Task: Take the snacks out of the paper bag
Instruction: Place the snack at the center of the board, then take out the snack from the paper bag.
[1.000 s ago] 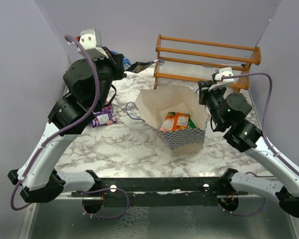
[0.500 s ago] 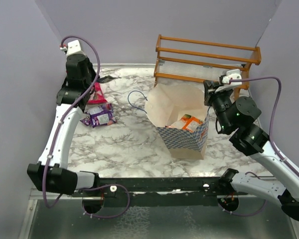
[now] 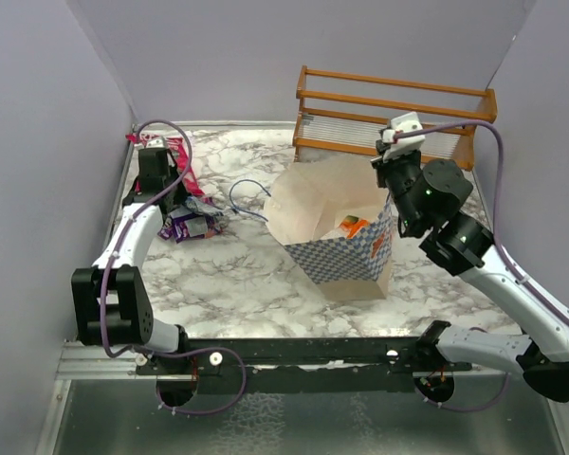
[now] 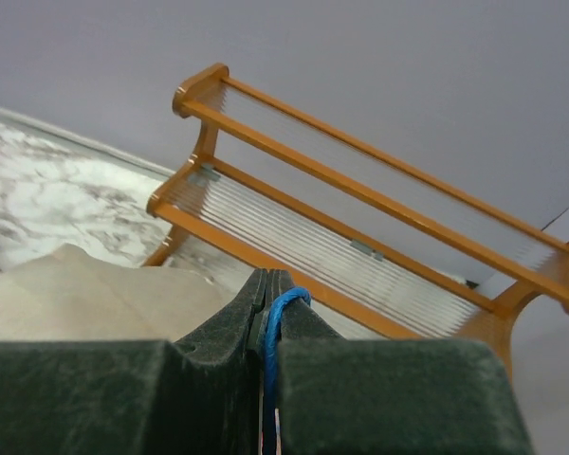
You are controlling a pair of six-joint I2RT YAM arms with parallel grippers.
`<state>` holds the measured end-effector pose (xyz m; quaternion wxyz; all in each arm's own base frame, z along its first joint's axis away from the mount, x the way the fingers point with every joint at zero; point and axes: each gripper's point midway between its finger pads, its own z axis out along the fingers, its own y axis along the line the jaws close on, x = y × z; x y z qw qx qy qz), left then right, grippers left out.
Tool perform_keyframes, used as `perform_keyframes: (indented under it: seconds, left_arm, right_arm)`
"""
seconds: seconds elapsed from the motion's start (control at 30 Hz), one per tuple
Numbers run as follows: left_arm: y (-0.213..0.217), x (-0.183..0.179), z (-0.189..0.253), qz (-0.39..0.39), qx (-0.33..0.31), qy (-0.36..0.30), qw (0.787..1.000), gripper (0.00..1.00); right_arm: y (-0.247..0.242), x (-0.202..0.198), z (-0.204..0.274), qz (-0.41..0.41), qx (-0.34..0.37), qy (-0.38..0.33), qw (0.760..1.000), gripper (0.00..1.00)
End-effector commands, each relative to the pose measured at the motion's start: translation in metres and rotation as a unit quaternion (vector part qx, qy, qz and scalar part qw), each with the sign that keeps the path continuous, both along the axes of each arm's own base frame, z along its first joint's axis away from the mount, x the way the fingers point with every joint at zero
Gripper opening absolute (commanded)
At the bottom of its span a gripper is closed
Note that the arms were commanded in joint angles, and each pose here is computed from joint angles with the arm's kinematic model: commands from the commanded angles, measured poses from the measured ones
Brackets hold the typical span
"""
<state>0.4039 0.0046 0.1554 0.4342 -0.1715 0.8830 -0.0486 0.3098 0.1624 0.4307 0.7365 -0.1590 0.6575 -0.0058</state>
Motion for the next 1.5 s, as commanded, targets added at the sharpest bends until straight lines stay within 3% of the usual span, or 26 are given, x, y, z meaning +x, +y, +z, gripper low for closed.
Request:
perform_keyframes:
  seconds: [0.0, 0.23, 0.37, 0.5, 0.63, 0.77, 0.9, 1.17, 1.33, 1.47]
  left_arm:
    - [-0.002, 0.014, 0.002, -0.021, -0.008, -0.025, 0.999, 0.00]
    - [0.009, 0.009, -0.025, 0.015, 0.000, 0.030, 0.999, 0.00]
    - [0.007, 0.008, -0.024, 0.015, -0.009, 0.034, 0.999, 0.03]
    - [0.007, 0.006, -0.016, 0.017, -0.008, 0.030, 0.999, 0.26]
    - [0.004, 0.008, 0.012, 0.005, -0.007, -0.009, 1.000, 0.52]
    - [-0.002, 0.001, 0.056, -0.009, -0.014, -0.067, 0.998, 0.85]
    - [-0.018, -0.016, 0.094, -0.034, -0.048, -0.107, 0.993, 0.98]
    - [-0.067, -0.045, 0.146, -0.114, -0.128, -0.135, 0.976, 0.97]
    - [-0.130, -0.075, 0.175, -0.213, -0.221, -0.153, 0.939, 0.82]
    - [-0.173, -0.102, 0.189, -0.253, -0.248, -0.154, 0.922, 0.76]
  right_arm:
    - [-0.009, 0.008, 0.051, -0.013, -0.047, -0.069, 0.996, 0.02]
    - [-0.035, 0.035, 0.080, 0.020, -0.108, -0.119, 0.987, 0.02]
    - [-0.021, 0.045, 0.089, 0.061, -0.161, -0.122, 0.977, 0.02]
    - [0.014, 0.041, 0.076, 0.161, -0.174, -0.103, 0.966, 0.02]
    - [0.058, 0.020, 0.028, 0.297, -0.132, -0.056, 0.944, 0.02]
    - [0.081, -0.009, -0.016, 0.390, -0.095, -0.005, 0.916, 0.02]
    - [0.086, -0.030, -0.024, 0.432, -0.082, 0.007, 0.898, 0.02]
    - [0.083, -0.042, -0.011, 0.431, -0.036, -0.010, 0.902, 0.02]
    - [0.080, -0.028, -0.009, 0.397, 0.007, 0.001, 0.918, 0.02]
    - [0.073, -0.025, -0.003, 0.370, 0.031, -0.020, 0.928, 0.02]
